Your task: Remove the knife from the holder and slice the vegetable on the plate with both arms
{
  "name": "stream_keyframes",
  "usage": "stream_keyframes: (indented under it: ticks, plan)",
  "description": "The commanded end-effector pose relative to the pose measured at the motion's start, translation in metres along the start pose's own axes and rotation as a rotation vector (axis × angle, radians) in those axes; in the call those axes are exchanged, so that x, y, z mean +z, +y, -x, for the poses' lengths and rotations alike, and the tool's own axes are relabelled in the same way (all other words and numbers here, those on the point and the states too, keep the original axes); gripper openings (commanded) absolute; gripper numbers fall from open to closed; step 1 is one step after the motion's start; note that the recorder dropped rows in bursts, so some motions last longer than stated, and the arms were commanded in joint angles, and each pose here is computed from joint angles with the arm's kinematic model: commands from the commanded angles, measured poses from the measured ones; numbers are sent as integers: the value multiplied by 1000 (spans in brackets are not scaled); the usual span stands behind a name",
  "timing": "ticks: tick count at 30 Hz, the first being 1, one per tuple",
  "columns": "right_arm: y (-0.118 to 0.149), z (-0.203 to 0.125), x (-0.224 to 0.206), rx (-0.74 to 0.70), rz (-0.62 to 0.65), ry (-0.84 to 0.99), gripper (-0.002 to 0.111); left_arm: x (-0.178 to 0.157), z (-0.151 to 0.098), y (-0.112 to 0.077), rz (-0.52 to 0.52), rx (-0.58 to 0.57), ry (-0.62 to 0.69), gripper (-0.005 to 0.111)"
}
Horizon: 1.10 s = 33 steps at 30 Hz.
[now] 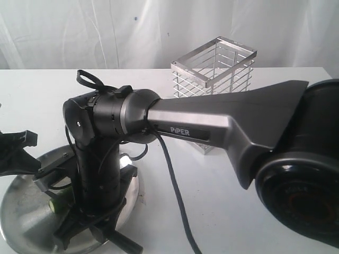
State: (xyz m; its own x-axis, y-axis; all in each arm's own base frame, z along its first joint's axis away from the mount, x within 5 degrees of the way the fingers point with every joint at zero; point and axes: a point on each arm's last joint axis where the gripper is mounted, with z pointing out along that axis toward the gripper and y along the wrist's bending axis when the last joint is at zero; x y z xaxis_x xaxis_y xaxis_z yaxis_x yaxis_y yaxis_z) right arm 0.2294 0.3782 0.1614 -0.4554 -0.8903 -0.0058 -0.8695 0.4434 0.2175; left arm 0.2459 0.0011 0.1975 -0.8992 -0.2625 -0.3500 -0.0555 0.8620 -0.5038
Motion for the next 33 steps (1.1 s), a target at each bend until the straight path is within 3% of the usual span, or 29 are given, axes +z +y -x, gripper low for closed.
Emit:
stream_keyframes:
  ticks: [1, 33]
  plan:
    - [1, 2, -9, -5, -6, -25, 0, -1, -1, -5, -66, -14, -3, 0]
    - [-3, 15, -8, 8, -25, -52, 0, -8, -2, -12, -95, 32, -20, 0]
